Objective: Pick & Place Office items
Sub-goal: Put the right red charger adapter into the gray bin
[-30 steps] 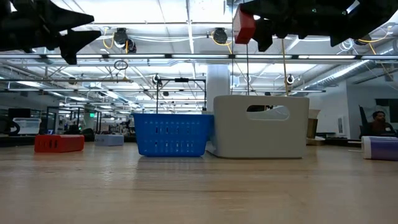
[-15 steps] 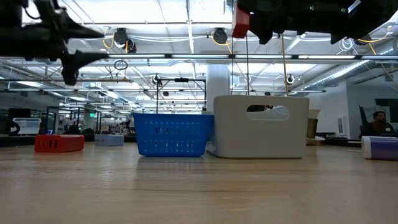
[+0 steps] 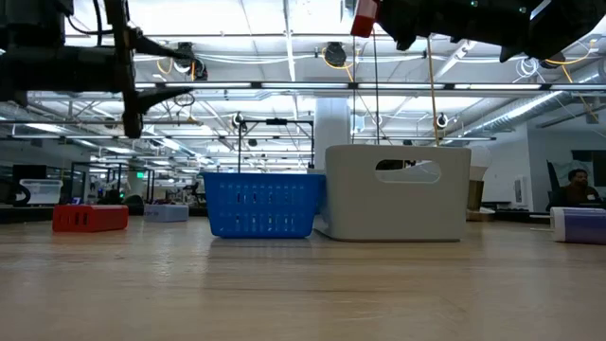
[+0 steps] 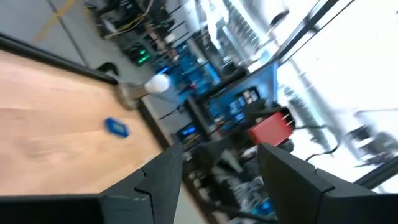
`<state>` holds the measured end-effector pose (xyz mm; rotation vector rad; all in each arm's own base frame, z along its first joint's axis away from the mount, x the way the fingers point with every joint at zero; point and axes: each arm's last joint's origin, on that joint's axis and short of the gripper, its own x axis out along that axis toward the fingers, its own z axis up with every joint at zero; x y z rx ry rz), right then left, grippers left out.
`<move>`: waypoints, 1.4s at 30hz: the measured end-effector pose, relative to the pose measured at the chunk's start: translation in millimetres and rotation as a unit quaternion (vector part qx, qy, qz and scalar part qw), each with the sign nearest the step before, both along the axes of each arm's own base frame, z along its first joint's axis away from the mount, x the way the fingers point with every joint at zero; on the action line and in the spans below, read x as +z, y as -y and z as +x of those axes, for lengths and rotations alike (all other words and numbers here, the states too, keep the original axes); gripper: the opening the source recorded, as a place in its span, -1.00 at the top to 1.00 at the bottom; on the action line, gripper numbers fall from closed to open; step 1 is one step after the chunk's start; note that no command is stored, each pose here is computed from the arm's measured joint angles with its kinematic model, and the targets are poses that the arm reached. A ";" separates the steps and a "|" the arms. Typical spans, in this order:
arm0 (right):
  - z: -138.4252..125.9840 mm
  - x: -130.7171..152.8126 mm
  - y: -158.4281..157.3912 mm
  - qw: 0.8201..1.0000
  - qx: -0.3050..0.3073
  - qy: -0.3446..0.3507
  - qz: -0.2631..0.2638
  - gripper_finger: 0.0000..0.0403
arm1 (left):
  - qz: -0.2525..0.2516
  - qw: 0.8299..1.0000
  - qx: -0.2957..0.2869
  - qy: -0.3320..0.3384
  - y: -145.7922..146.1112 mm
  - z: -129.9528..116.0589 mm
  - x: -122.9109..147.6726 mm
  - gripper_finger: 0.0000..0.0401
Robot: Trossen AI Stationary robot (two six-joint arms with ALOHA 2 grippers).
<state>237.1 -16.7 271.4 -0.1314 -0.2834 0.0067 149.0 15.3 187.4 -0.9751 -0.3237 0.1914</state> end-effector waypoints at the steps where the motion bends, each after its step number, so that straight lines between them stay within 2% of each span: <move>1: -0.2 0.6 0.0 1.000 -0.001 0.003 -0.004 -0.11 | -0.002 1.000 -0.001 -0.002 0.0 4.0 0.3 -0.05; 5: -0.2 0.9 -0.2 1.000 -0.002 0.005 -0.008 -0.10 | -0.003 0.999 -0.014 -0.041 -0.2 27.0 1.1 -0.05; 9: -0.6 2.1 -0.2 1.000 -0.002 0.011 -0.008 -0.08 | 0.016 0.998 -0.036 -0.050 -0.6 60.8 16.4 -0.05; 16: -0.2 15.8 -1.0 0.998 -0.005 0.055 -0.026 -0.12 | 0.074 0.992 -0.104 0.003 -6.3 117.8 62.6 -0.05; 21: 3.3 35.6 -8.3 0.994 -0.005 0.086 -0.066 -0.09 | 0.096 0.982 -0.156 0.040 -7.0 149.3 90.6 -0.05; 31: 7.2 68.7 -19.3 0.984 -0.009 0.130 -0.124 -0.09 | 0.119 0.969 -0.192 0.096 -7.9 188.6 130.9 -0.05; 37: 8.4 82.9 -21.0 0.980 -0.012 0.145 -0.134 -0.13 | 0.119 0.961 -0.223 0.110 -7.9 208.5 140.3 -0.05; 42: 16.0 81.8 -21.1 0.981 -0.012 0.140 -0.137 -0.09 | 0.112 0.958 -0.238 0.117 -8.6 221.5 142.8 -0.05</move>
